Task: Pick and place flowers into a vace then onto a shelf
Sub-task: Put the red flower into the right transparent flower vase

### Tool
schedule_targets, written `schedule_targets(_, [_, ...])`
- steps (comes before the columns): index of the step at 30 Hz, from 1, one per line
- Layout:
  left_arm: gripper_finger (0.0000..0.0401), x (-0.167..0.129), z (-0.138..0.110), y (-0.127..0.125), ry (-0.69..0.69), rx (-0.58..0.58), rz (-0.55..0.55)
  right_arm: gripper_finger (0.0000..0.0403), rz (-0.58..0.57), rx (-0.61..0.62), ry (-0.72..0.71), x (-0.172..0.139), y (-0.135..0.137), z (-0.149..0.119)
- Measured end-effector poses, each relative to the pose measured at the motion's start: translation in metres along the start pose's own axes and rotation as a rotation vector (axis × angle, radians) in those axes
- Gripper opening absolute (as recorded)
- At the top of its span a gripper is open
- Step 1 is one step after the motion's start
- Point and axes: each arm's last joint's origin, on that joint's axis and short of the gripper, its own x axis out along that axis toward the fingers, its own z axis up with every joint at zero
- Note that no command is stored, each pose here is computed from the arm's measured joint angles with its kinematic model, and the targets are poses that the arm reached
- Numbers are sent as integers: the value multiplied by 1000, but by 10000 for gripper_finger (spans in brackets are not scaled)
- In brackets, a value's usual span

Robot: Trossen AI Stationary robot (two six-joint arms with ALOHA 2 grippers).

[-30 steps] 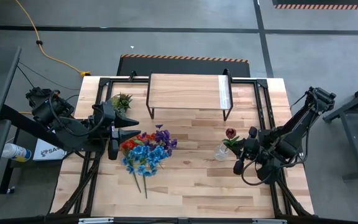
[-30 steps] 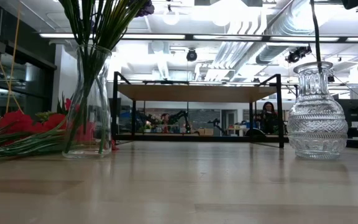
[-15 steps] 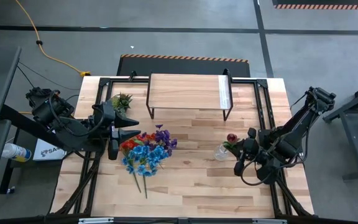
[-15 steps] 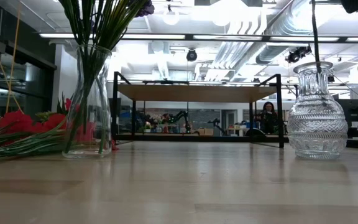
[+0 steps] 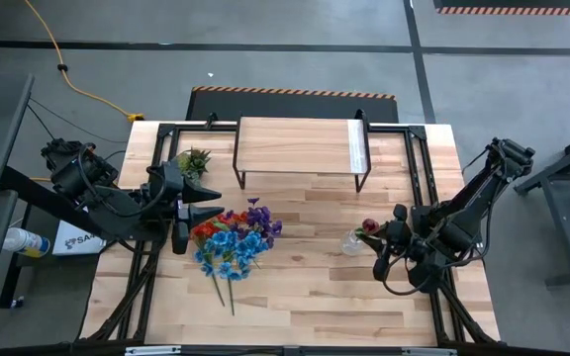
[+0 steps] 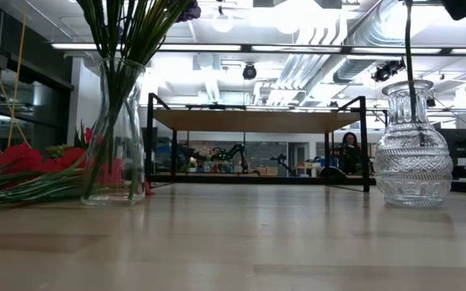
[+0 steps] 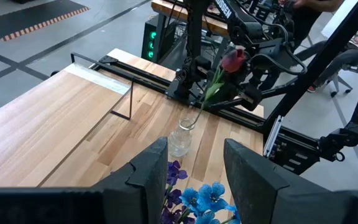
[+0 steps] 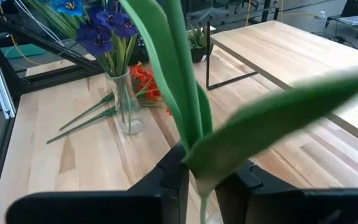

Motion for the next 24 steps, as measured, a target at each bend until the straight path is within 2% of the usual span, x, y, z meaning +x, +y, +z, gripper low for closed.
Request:
schedule_targets(10, [191,0,0,0,0,0,0,96,23,30,47,-2,-4,0])
schedule_targets(24, [191,0,0,0,0,0,0,135,117,112,90,-19,-28,20])
